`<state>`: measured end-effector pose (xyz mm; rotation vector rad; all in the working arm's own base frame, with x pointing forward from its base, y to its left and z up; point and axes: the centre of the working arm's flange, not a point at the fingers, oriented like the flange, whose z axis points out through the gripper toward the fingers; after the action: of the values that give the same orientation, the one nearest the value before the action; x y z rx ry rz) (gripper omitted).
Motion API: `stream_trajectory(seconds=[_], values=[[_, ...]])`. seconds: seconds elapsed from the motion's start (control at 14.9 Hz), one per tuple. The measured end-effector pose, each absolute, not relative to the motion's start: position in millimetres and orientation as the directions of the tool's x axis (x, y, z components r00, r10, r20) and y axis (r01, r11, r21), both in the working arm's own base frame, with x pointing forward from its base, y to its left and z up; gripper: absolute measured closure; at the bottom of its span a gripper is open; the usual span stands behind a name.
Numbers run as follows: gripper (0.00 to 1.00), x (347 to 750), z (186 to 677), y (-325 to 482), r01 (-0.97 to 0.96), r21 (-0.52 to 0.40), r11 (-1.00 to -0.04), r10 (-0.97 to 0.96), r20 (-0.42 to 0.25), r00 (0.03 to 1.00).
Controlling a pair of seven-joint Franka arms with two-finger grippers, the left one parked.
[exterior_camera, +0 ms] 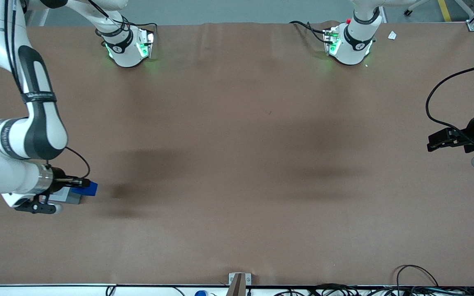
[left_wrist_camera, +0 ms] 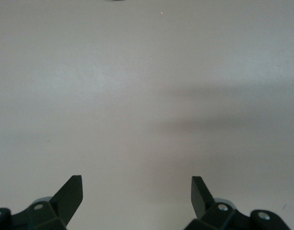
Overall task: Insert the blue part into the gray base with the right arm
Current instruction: 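Carry the held blue part sideways away from the gray base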
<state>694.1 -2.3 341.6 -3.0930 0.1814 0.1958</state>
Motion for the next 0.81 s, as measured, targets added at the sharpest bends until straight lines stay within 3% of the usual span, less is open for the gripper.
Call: stream_trajectory(seconds=[0.47,0.81], values=[[0.49,699.4,283.6,43.0,-0.141,-0.023,-0.990,-0.136,-0.129,0.982],[0.49,695.2,250.7,43.7,-0.141,-0.015,-0.990,-0.136,-0.176,0.975]])
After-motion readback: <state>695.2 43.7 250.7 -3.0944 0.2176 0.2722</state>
